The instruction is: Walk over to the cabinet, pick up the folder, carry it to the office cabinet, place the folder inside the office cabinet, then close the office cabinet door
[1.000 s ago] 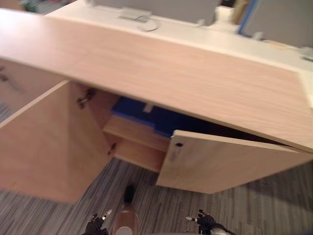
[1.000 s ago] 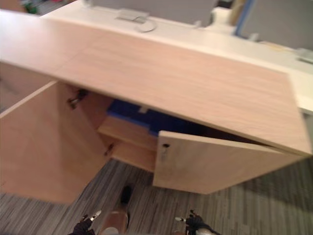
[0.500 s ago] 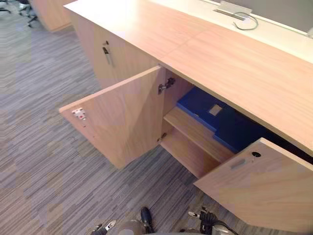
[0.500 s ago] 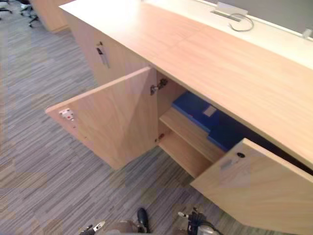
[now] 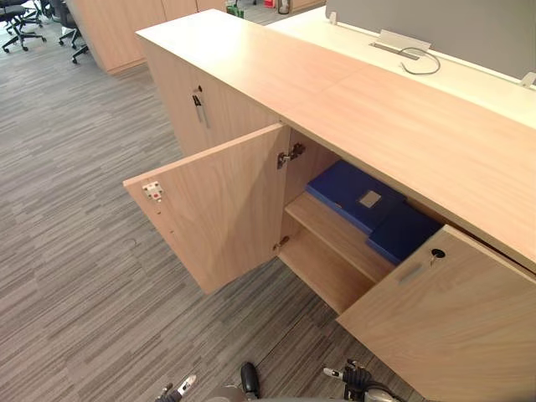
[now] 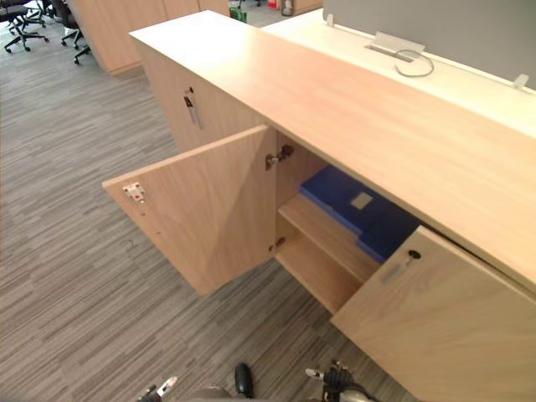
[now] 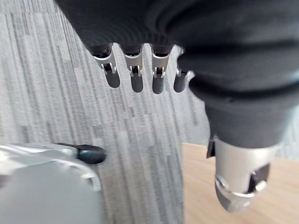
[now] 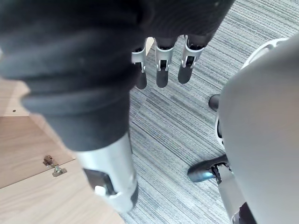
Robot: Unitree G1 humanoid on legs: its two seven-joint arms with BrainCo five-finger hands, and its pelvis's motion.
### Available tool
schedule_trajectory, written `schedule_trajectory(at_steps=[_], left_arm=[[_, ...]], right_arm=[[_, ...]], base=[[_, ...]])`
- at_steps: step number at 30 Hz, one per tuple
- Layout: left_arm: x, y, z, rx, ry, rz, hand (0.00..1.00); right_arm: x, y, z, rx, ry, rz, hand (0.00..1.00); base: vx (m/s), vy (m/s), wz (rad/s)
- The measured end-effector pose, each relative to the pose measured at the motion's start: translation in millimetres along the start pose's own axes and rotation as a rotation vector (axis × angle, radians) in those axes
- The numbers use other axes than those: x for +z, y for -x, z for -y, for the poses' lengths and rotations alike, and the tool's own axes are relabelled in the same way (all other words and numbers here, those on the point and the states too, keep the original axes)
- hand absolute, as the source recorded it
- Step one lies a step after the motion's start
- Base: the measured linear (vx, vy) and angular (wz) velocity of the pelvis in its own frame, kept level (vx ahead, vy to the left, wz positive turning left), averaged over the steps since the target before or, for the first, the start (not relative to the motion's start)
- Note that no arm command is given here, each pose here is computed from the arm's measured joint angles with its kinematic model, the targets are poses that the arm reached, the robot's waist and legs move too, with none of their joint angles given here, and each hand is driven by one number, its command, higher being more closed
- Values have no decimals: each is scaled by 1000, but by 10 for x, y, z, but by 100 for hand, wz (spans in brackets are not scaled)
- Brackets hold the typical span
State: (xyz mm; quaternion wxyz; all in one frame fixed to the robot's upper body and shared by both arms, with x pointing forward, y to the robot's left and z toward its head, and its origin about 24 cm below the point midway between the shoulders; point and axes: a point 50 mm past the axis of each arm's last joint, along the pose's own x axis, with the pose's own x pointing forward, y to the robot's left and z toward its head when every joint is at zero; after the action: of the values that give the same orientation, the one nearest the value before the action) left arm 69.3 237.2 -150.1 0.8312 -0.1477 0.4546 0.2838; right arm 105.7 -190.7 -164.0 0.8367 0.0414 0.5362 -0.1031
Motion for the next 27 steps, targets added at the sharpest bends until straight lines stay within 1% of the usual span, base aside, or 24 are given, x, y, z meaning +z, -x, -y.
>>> schedule_trajectory(at_steps=[2, 4, 5, 6, 7, 8, 10, 11, 12, 13, 16, 17, 18, 19, 20, 22, 23, 24, 25, 27], left_arm=[[226, -30, -158, 65, 90, 76, 0], [723, -57, -561, 184, 159, 210, 0], [871, -48, -665, 210, 164, 248, 0], [1272, -6, -907, 268, 164, 341, 0], [1437, 18, -1000, 287, 160, 372, 0], [1759, 83, -1146, 324, 128, 431, 0], [2111, 161, -1223, 345, 88, 492, 0], [2338, 205, -1212, 349, 43, 526, 0], [2518, 223, -1139, 333, -14, 546, 0], [2593, 222, -1089, 322, -58, 546, 0], [2751, 140, -756, 243, -258, 500, 0], [2778, 129, -686, 228, -291, 497, 0], [2820, 107, -545, 211, -375, 492, 0], [2838, 88, -428, 194, -439, 491, 0], [2841, 78, -374, 185, -468, 490, 0], [2816, 34, -169, 148, -554, 483, 0], [2780, 13, -146, 177, -558, 471, 0], [2722, -18, -82, 176, -622, 455, 0], [2698, -32, -39, 166, -648, 450, 0], [2530, -105, 141, 123, -756, 414, 0]], right_arm=[[-13, 4, 6, 1, 0, -1, 0], [-3, 5, 3, 14, 0, 6, 0], [-11, 8, 8, 15, -1, 6, 0], [-24, 12, 13, 18, -2, 4, 0], [-28, 13, 14, 21, -2, 4, 0], [-34, 16, 17, 24, -3, 4, 0], [-36, 17, 18, 30, -3, 4, 0], [-40, 18, 27, 32, -4, 3, 0], [-47, 19, 29, 34, -6, 0, 0], [-52, 20, 29, 37, -7, -2, 0], [-73, 23, 26, 50, -13, -11, 0], [-70, 23, 21, 53, -14, -10, 0], [-68, 23, 17, 55, -17, -9, 0], [-67, 23, 15, 58, -25, -8, 0], [-67, 23, 16, 59, -30, -8, 0], [-69, 24, 23, 60, -46, -8, 0], [-65, 23, 23, 62, -42, -7, 0], [-75, 25, 38, 59, -40, -12, 0], [-83, 25, 46, 57, -40, -17, 0], [-105, 26, 62, 54, -39, -31, 0]], base=[[-45, -6, -29], [-49, -29, -35], [-26, -37, -32], [-18, -34, -23], [-18, -50, -26], [-13, -41, -17], [-6, -33, -20], [7, -20, -25], [17, -11, -24], [24, -3, -31], [21, 4, -34], [39, -7, -21], [37, -8, -19], [28, -7, -21], [2, -4, -21], [-11, -11, -13], [0, 0, 0], [-25, -17, 9], [-43, -12, 19], [-55, 15, 26]])
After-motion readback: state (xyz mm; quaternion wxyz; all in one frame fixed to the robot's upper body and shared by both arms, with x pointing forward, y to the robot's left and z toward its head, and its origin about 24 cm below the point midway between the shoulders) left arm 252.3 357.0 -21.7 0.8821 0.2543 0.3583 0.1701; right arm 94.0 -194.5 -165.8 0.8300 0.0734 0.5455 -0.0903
